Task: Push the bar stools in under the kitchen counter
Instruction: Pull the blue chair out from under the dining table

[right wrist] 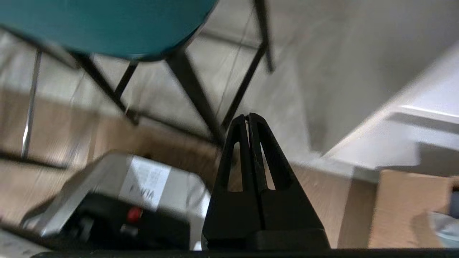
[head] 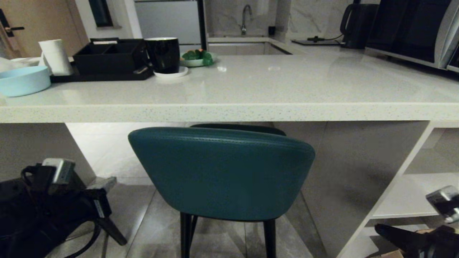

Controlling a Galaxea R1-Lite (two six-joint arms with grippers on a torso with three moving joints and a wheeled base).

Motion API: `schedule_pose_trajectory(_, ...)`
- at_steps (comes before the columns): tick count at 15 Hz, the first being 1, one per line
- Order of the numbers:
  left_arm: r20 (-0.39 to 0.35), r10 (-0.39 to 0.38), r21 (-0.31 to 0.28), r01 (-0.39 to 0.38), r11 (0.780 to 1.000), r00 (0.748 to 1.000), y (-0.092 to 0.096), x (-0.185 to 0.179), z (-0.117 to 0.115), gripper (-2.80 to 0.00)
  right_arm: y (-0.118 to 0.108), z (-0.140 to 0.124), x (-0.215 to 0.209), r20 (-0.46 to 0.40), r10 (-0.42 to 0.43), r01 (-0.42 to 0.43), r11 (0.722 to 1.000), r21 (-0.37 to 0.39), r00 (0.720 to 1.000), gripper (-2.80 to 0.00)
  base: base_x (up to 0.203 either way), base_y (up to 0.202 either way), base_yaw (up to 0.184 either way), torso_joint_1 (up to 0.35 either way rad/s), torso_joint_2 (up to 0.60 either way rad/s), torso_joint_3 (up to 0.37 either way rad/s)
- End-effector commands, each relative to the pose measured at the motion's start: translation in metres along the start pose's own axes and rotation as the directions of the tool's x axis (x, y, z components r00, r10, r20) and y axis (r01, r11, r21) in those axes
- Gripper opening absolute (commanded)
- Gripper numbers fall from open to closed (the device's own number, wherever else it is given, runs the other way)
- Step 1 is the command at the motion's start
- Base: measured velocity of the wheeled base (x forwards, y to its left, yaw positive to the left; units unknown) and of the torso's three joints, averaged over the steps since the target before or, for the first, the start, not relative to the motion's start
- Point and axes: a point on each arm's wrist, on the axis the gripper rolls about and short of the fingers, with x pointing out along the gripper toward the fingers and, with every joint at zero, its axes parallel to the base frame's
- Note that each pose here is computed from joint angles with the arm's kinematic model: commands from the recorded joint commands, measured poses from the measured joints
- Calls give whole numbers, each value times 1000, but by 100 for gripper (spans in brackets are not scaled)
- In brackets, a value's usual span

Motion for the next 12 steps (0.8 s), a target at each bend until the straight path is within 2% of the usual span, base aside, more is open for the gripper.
schedule_pose_trajectory(1,-117,1,-11,-3,1000,993,5,40,-33,-280,4,3,36,-119,19,-19,1000,7,993,-280,0,0,0,0,0,0)
schedule_pose_trajectory(3,-42,-20,-7,19,1000,999,7,67,-25,-280,4,6,58,-158,13,-10,1000,19,987,-280,0,0,0,0,0,0)
schedule_pose_trajectory(5,0,-59,2,59,998,998,11,85,-20,-280,4,7,82,-197,5,3,999,41,980,-280,0,0,0,0,0,0)
schedule_pose_trajectory(8,27,-64,34,63,997,998,16,114,-22,-280,3,15,116,-136,-40,49,997,64,990,-280,0,0,0,0,0,0)
schedule_pose_trajectory(10,70,-58,53,55,997,996,18,132,-18,-280,2,20,137,-77,-57,63,995,81,995,-280,0,0,0,0,0,0)
schedule_pose_trajectory(12,104,-50,59,45,997,993,22,143,-14,-280,2,32,157,-6,-72,72,989,132,997,-280,0,0,0,0,0,0)
